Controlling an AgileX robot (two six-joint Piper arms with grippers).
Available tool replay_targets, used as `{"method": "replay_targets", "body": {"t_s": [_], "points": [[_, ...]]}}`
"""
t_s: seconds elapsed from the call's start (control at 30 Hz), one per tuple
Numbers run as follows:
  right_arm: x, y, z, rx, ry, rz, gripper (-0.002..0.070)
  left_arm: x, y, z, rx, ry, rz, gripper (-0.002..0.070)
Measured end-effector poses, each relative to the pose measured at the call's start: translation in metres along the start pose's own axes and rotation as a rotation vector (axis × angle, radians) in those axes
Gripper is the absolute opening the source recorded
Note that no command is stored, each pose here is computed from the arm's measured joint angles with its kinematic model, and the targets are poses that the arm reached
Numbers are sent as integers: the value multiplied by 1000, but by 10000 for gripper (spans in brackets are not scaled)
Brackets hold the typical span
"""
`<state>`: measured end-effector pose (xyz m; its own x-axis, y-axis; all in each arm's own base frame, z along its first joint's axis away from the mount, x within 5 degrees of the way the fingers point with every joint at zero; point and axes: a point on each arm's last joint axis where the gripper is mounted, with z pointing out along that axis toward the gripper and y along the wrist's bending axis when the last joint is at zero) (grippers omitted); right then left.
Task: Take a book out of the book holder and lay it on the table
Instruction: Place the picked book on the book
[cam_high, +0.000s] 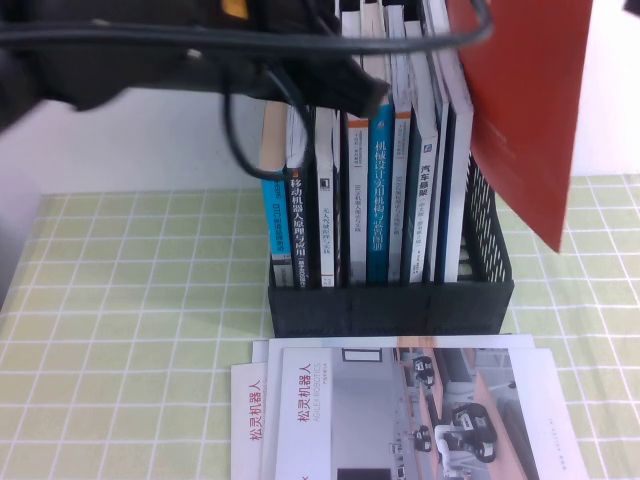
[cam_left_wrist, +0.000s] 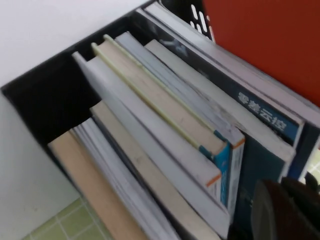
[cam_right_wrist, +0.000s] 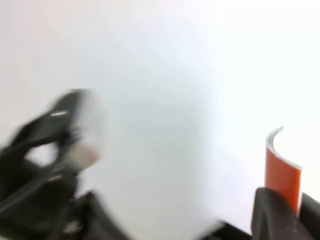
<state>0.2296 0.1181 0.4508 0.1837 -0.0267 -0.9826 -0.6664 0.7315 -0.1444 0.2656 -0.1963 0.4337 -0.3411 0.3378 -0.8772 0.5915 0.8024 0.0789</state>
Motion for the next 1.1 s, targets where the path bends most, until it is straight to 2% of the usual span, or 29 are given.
{"method": "replay_targets", "body": {"t_s": [0.2, 0.43, 0.63, 0.83, 0.97, 1.1], "points": [[-31, 25, -10, -293, 44, -78, 14, -2, 5, -60, -19, 4, -89, -3], [-47, 46, -27, -504, 149, -173, 14, 14, 18, -150, -122, -9, -242, -3], [-36, 74, -26, -659, 280, -191, 14, 58, 26, -213, -210, -53, -376, -3], [-4, 109, -11, -834, 522, -200, 14, 110, 26, -246, -216, -63, -486, -3], [23, 124, 6, -854, 691, -201, 14, 139, 24, -249, -218, -54, -542, -3], [54, 123, 30, -782, 826, -212, 14, 157, 21, -249, -200, -38, -574, -3]]}}
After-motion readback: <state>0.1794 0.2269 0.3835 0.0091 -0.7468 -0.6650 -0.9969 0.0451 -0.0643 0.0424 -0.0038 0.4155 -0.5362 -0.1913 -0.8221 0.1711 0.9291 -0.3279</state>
